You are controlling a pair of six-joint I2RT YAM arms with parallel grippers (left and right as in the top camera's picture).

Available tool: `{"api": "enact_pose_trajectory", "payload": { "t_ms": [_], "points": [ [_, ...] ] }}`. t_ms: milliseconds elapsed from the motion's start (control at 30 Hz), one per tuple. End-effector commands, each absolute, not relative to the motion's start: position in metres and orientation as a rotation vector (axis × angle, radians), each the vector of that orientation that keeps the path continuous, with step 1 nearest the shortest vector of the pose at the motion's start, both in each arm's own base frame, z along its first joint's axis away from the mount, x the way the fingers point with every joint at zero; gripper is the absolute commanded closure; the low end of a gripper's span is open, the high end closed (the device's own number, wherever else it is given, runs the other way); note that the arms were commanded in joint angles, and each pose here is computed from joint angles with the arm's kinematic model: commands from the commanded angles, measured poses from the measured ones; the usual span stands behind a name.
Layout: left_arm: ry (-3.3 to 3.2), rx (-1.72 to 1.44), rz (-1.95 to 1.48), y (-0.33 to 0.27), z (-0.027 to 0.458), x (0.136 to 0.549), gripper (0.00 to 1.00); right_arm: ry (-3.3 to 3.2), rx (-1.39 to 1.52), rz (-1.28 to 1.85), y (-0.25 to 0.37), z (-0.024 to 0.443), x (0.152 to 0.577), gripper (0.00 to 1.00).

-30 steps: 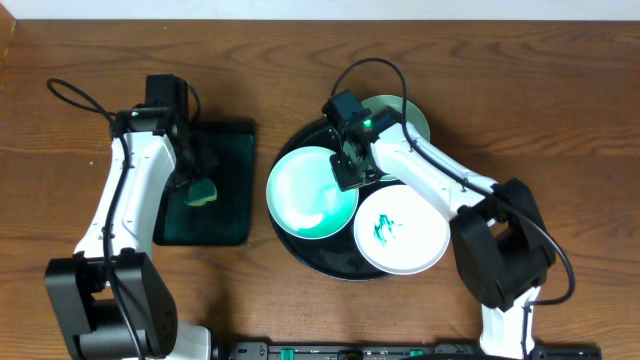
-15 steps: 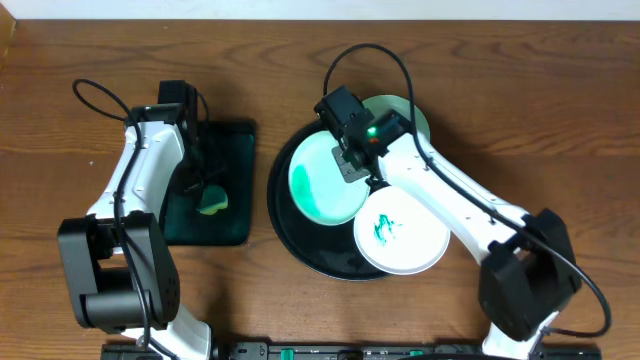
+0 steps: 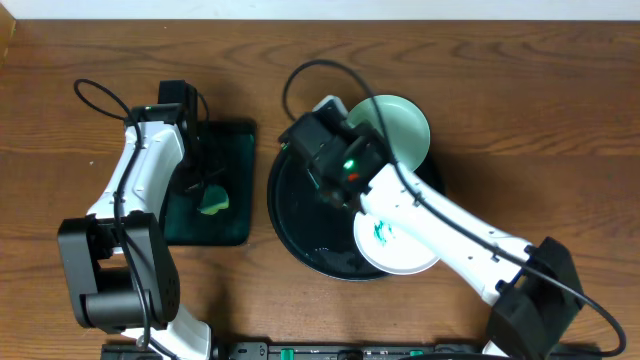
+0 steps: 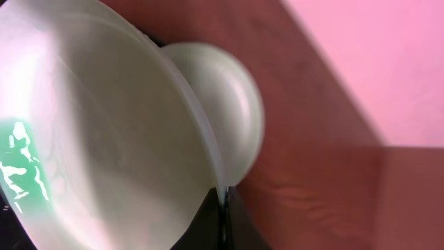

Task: Clean dirty plates on tray and stack at the side
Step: 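Lift the cleaned plate with the right gripper and set it right of the tray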

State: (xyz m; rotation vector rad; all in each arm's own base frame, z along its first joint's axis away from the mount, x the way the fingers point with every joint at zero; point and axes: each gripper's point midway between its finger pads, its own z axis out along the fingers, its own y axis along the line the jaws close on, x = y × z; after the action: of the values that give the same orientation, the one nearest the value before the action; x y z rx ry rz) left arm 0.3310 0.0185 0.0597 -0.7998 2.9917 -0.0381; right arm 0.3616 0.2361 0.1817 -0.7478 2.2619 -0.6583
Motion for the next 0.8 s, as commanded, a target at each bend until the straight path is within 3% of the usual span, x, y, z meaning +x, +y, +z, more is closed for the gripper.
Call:
{"api": "enact_pose_trajectory", "payload": {
  "t_ms": [0,333,767],
  "points": [
    [3.007,-0.783,-0.036,0.018,0.057,0.330,0.93,2.053,-0.758,-0.863,0.237,0.230,0.364,0.99],
    [3.007,-0.783,-0.036,0.018,0.057,0.330,0.92,1.743,-0.915,-1.183,0.263,0.275,0.335,0.99],
    [3.007,-0.781,-0.036,0.018,0.057,0.330,0.92,1.695,-0.952,-1.189,0.277,0.278,0.322,0.99]
  ]
}}
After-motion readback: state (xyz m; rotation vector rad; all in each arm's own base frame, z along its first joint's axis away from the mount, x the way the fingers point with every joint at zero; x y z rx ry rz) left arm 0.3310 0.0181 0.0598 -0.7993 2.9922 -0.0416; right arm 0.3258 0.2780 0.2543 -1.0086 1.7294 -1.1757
